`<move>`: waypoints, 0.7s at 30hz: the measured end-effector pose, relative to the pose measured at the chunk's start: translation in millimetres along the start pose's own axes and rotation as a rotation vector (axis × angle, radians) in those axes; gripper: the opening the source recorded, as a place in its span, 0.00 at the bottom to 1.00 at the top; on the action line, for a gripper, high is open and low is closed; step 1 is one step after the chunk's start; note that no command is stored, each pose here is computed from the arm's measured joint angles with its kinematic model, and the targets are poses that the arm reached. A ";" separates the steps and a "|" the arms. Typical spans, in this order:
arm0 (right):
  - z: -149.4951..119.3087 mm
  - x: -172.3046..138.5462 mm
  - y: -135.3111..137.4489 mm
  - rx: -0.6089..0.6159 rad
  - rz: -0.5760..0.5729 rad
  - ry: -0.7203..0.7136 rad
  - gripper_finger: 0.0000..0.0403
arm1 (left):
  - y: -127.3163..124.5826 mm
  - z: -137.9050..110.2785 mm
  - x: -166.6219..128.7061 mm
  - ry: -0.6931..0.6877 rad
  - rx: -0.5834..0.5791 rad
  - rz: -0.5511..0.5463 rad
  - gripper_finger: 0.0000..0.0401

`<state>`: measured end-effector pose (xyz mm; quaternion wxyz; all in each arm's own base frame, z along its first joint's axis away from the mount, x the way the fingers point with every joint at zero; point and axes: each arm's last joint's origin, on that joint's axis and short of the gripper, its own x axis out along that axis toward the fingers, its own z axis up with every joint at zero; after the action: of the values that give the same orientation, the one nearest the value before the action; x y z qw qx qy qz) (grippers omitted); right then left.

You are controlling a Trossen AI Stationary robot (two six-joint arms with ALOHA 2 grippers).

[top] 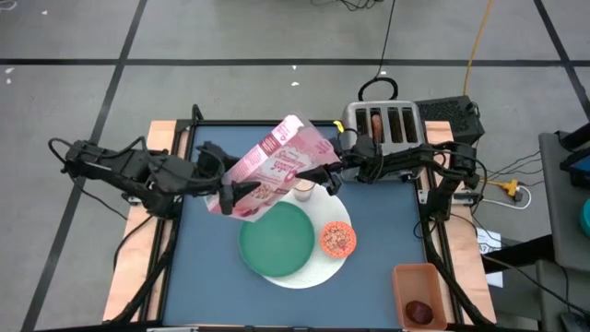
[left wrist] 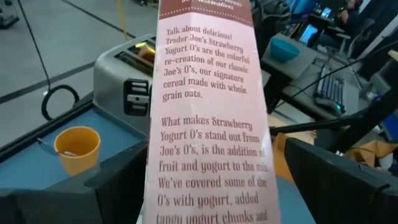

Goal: Arrange a breakfast setting
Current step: Pour the cereal from the cereal box into the orange bowl

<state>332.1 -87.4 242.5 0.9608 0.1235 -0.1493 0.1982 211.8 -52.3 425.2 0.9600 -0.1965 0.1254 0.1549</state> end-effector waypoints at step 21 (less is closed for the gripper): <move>-6.8 -0.2 -2.3 0.130 -0.008 0.067 0.34 | 5.8 -21.9 9.8 0.230 -0.035 0.043 0.89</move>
<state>334.5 -87.5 235.7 0.9559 0.1797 -0.1033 0.2078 214.9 -53.9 400.8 0.9322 -0.2270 0.2361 0.1543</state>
